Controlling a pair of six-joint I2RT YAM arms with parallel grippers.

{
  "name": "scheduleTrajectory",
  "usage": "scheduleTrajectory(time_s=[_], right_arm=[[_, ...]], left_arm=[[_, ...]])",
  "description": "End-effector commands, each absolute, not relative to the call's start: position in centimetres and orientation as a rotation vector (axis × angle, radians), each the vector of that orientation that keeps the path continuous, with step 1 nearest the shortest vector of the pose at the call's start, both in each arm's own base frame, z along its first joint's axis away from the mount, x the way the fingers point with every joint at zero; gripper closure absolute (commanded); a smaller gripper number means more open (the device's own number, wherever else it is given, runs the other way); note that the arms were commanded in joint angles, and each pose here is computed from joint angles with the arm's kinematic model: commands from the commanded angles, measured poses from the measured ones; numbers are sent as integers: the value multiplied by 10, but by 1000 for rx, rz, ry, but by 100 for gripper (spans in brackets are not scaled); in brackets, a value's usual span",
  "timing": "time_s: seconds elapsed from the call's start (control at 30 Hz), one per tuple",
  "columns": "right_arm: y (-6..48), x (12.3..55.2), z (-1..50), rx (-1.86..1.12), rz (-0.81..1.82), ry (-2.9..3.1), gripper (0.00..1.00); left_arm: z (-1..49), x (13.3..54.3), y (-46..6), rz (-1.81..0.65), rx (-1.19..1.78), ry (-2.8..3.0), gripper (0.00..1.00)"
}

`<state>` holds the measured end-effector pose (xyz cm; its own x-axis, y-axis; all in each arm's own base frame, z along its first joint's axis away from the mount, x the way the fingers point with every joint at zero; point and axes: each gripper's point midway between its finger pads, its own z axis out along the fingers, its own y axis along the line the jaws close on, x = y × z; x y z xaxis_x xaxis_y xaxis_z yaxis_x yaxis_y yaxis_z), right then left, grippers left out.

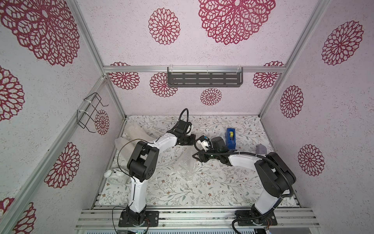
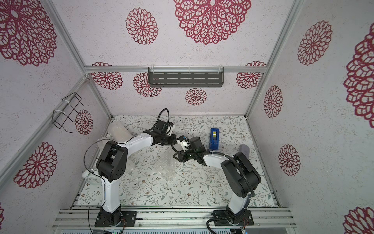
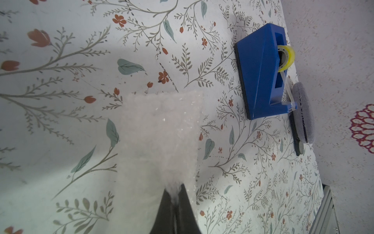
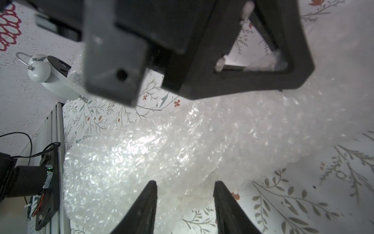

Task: Wrap vases in bubble wrap
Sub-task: Stick the tape on the bubble wrap.

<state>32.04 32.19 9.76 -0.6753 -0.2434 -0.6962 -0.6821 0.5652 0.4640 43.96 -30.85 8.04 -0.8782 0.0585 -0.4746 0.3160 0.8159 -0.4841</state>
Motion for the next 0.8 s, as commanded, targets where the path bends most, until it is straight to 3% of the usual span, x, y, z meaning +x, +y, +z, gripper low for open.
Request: scheduleTrajectory(time_s=[0.0, 0.1, 0.4, 0.43, 0.47, 0.77], right_arm=[[331, 327, 109, -754, 953, 2193, 47], [334, 328, 105, -767, 905, 2213, 43], [328, 326, 111, -778, 761, 2224, 17], [324, 326, 113, -766, 735, 2227, 6], [320, 326, 116, -754, 716, 2225, 1], [295, 316, 143, -626, 747, 2211, 1]], left_arm=[[36, 405, -303, -744, 302, 2725, 97], [35, 405, -303, -744, 300, 2726, 97], [35, 405, -303, -740, 305, 2727, 97], [35, 405, -302, -740, 305, 2728, 97], [34, 405, -302, -739, 307, 2728, 97], [33, 405, -302, -737, 303, 2727, 97]])
